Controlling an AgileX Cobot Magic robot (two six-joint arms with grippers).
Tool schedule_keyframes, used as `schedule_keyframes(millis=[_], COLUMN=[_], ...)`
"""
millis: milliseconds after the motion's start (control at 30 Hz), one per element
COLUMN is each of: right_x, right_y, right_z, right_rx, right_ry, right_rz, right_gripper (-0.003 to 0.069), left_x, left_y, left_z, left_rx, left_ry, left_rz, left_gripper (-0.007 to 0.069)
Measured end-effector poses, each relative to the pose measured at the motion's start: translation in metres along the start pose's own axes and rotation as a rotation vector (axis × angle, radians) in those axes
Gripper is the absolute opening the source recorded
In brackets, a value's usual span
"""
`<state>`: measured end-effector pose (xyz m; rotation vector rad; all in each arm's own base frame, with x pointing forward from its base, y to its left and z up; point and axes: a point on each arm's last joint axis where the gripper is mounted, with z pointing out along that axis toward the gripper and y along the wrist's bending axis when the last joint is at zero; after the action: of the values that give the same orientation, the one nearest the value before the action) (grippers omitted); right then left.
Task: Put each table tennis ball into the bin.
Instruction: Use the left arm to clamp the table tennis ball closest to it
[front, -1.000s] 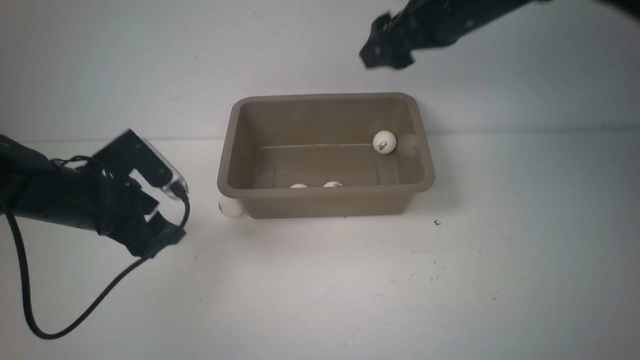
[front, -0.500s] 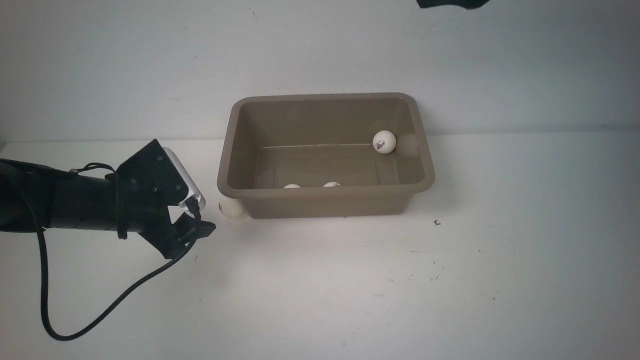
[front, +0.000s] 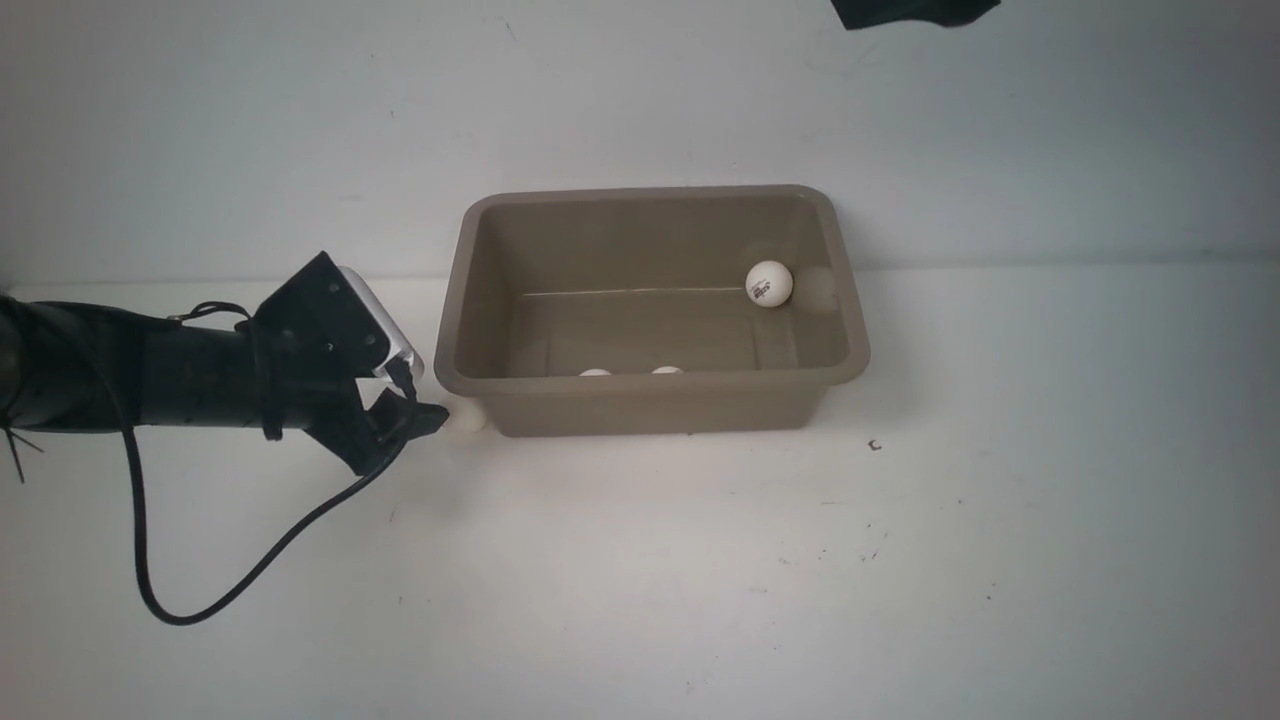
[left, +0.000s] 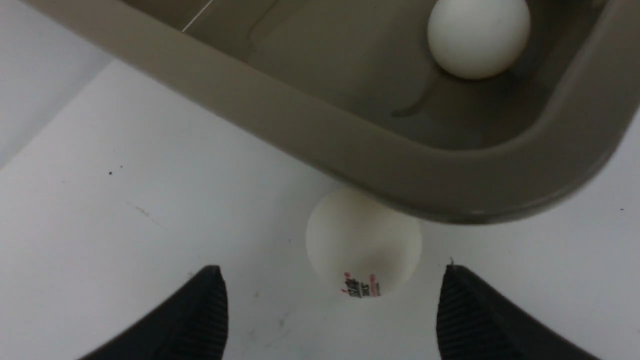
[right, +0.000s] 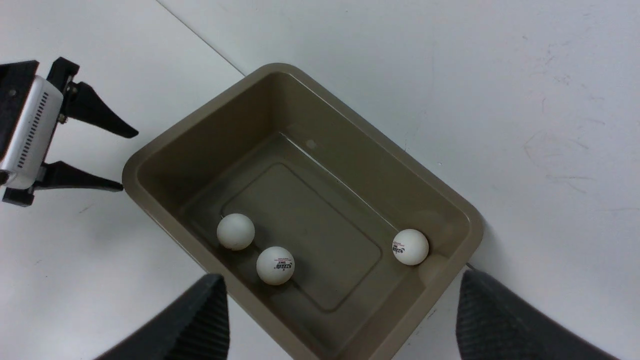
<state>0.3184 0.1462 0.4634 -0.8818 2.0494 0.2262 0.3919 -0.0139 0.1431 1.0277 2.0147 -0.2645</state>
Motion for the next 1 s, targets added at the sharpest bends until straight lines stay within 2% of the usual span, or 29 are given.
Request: schedule_keyframes(millis=[800,967,1000], right_x=[-0.002,-0.002,-0.002], right_y=[0.0,0.0,0.0], right_z=[0.0,0.0,0.0], right_rx=[-0.005,-0.004,-0.004], right_ry=[-0.02,-0.023,-0.023], right_rz=[0.008,0.01,0.012], right_gripper=[0.0554,0.0554,0.0554], left_x=[0.018,0.016,0.016], left_y=[0.008,0.012,0.012], left_z=[0.041,0.042,0.042], left_rx=[0.111,0.105,0.107], left_ry=[-0.032,-0.042,-0.047], left_rz=[-0.155,-0.153,-0.152], left_gripper=[0.0503,0.0466,0.0424])
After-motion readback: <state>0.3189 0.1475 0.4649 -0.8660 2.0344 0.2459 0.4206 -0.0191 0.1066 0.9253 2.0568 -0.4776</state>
